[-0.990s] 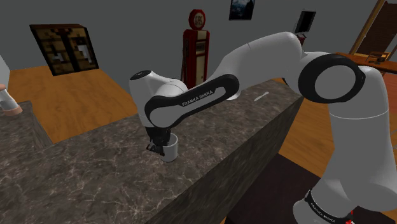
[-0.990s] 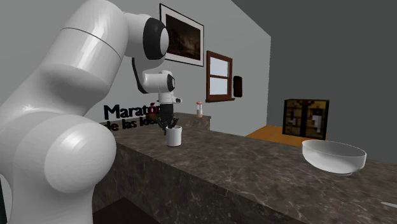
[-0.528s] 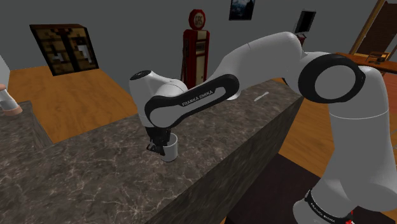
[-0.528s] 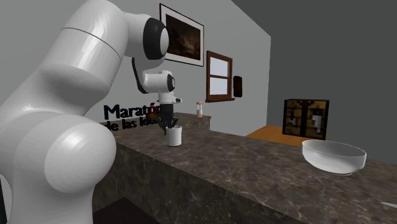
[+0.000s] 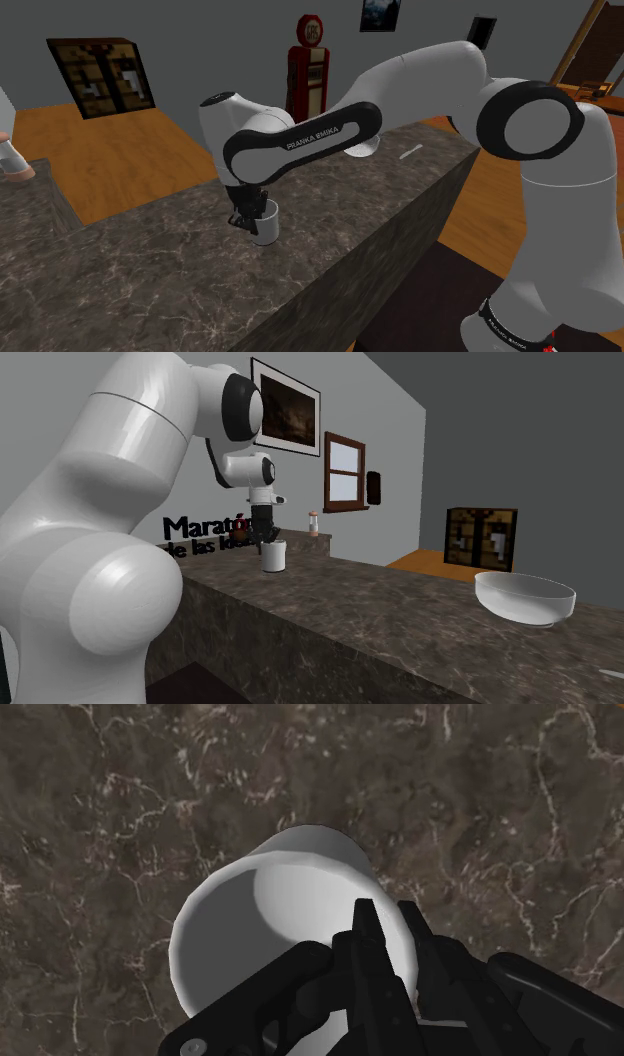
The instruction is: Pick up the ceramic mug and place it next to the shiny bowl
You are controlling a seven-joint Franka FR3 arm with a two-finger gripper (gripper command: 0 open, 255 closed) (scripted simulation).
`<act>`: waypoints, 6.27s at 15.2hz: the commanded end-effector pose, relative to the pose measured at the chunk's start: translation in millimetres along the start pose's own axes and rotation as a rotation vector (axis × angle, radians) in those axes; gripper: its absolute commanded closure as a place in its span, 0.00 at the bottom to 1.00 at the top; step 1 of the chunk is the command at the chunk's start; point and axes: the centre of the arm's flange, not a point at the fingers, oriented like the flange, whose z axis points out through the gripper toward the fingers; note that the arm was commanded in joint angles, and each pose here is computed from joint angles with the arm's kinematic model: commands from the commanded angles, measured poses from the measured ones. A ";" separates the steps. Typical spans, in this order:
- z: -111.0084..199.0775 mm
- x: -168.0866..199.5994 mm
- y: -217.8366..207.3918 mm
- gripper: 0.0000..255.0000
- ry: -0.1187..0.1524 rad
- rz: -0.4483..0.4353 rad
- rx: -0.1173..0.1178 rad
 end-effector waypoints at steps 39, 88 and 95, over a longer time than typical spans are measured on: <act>-119.2 -67.6 184.6 1.00 0.000 0.000 0.000; -4.9 -187.7 616.5 1.00 0.000 0.000 0.000; 31.8 -183.7 614.1 1.00 0.000 0.000 0.000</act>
